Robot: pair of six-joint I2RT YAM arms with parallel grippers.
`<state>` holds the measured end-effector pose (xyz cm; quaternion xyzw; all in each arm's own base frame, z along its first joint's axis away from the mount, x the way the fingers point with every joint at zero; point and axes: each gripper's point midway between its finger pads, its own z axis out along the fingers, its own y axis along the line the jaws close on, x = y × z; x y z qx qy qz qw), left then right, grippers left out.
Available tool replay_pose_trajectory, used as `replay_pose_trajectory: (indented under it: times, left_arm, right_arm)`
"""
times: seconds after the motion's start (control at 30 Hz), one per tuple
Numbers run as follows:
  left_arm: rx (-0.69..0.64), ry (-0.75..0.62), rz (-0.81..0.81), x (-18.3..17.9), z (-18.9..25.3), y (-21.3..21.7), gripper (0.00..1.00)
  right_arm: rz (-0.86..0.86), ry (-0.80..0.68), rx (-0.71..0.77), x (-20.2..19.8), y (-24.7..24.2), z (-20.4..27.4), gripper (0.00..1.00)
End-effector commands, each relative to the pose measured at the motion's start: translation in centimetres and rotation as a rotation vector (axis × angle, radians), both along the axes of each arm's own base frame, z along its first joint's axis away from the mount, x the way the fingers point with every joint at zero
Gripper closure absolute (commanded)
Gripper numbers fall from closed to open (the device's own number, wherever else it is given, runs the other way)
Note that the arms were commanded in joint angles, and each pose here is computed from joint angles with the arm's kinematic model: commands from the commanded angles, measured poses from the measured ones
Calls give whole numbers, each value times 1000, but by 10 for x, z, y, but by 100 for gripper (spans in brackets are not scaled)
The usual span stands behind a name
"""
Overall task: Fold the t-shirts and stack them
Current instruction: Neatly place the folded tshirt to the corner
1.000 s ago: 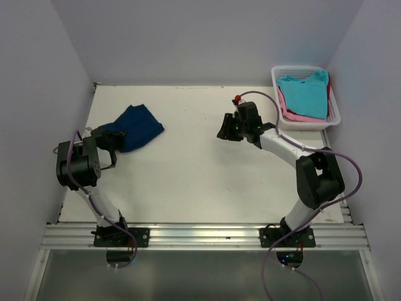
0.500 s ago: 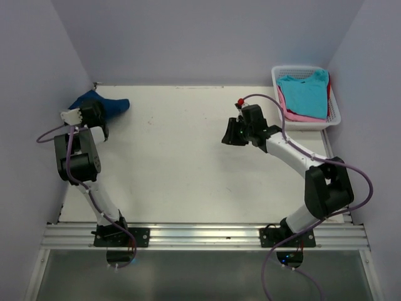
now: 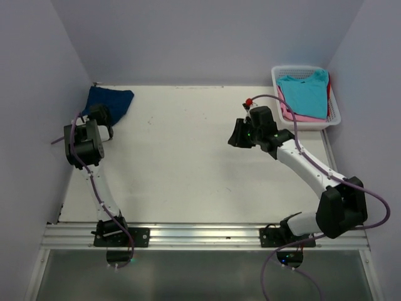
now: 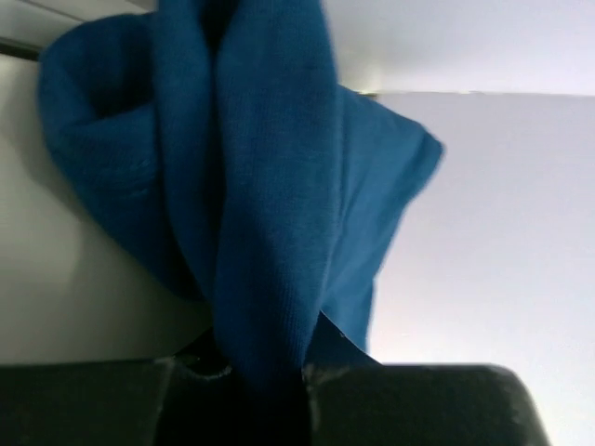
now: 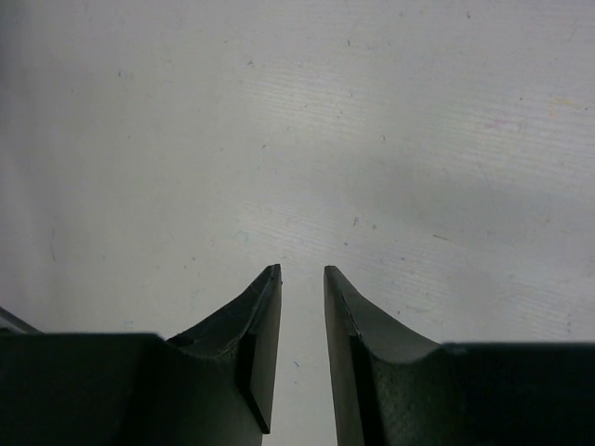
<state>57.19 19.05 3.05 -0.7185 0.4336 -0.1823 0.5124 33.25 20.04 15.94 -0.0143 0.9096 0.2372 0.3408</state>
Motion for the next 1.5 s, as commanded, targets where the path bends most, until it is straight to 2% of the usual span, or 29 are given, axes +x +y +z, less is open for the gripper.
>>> replay_pose_trajectory:
  times: [0.0, 0.2, 0.3, 0.33, 0.37, 0.4, 0.47, 0.53, 0.6, 0.67, 0.7, 0.73, 0.77, 0.87, 0.9, 0.93, 0.97, 1.0, 1.03, 1.07, 1.1, 1.13, 1.17, 1.23, 1.27, 1.4, 1.47]
  left_arm:
    - [-19, -143, 18, 26, 21, 14, 100]
    - [-41, -327, -9, 54, 38, 15, 100]
    - [-40, -401, -17, 54, 47, 13, 99]
    - [-28, -435, -15, 52, 56, 13, 93]
    - [-31, -443, -8, 49, 58, 14, 79]
    - [-31, -446, 4, 40, 65, 13, 42]
    - [10, -413, 40, 25, 74, 17, 17]
    - [58, -396, 56, 3, 100, 16, 2]
    - [121, -365, 81, -22, 124, 16, 0]
    - [154, -269, 69, -43, 117, 9, 0]
    - [182, -297, 58, -50, 147, 4, 0]
    - [178, -235, 39, -56, 141, -1, 0]
    - [234, -214, -10, -62, 154, -12, 0]
    - [294, -196, -141, -61, 164, -41, 2]
    - [316, -181, -170, -60, 168, -47, 6]
    - [323, -134, -226, -56, 160, -57, 16]
    - [349, -133, -369, -45, 160, -80, 52]
    - [431, -102, -454, -28, 160, -85, 74]
    - [402, -20, -532, -22, 138, -96, 95]
    - [387, 6, -610, -14, 129, -108, 100]
    - [431, 40, -676, 7, 121, -111, 100]
    - [399, 121, -791, 11, 97, -129, 100]
    - [466, 162, -855, 39, 92, -130, 100]
    - [428, 327, -966, 40, 53, -147, 100]
    - [470, 354, -994, 55, 47, -148, 100]
    - [488, 453, -1059, 60, 24, -158, 100]
    - [506, 458, -1091, 66, 20, -163, 100]
  right_arm:
    - [-19, 6, -16, -15, -8, 4, 71]
    - [-18, 12, -35, -25, -3, 1, 73]
    - [-12, 20, -56, -28, 4, -5, 73]
    - [-12, 25, -63, -28, 5, -9, 73]
    - [-4, 25, -66, -30, 8, -10, 73]
    - [0, 28, -70, -29, 10, -12, 73]
    - [10, 47, -80, -31, 13, -21, 73]
    - [17, 52, -82, -33, 15, -27, 73]
    - [18, 46, -81, -32, 16, -29, 73]
    - [29, 48, -83, -34, 18, -32, 73]
    - [31, 44, -78, -33, 19, -32, 73]
    - [38, 46, -73, -35, 20, -33, 73]
    - [43, 36, -64, -33, 23, -32, 73]
    - [52, 34, -54, -35, 26, -34, 74]
    - [52, 24, -45, -33, 28, -31, 75]
    - [50, 26, -40, -34, 28, -32, 78]
    - [50, 23, -30, -34, 28, -31, 81]
    - [50, 7, -16, -33, 30, -28, 84]
    - [51, 8, -11, -34, 30, -30, 91]
    - [50, 10, -3, -35, 30, -29, 94]
    - [51, -3, 8, -36, 31, -26, 96]
    - [48, 0, 10, -37, 30, -28, 98]
    - [47, -2, 14, -38, 31, -27, 99]
    - [46, -10, 18, -40, 30, -26, 100]
    - [42, -13, 17, -40, 28, -25, 100]
    - [33, -28, 15, -42, 25, -21, 100]
    - [30, -30, 13, -42, 24, -20, 100]
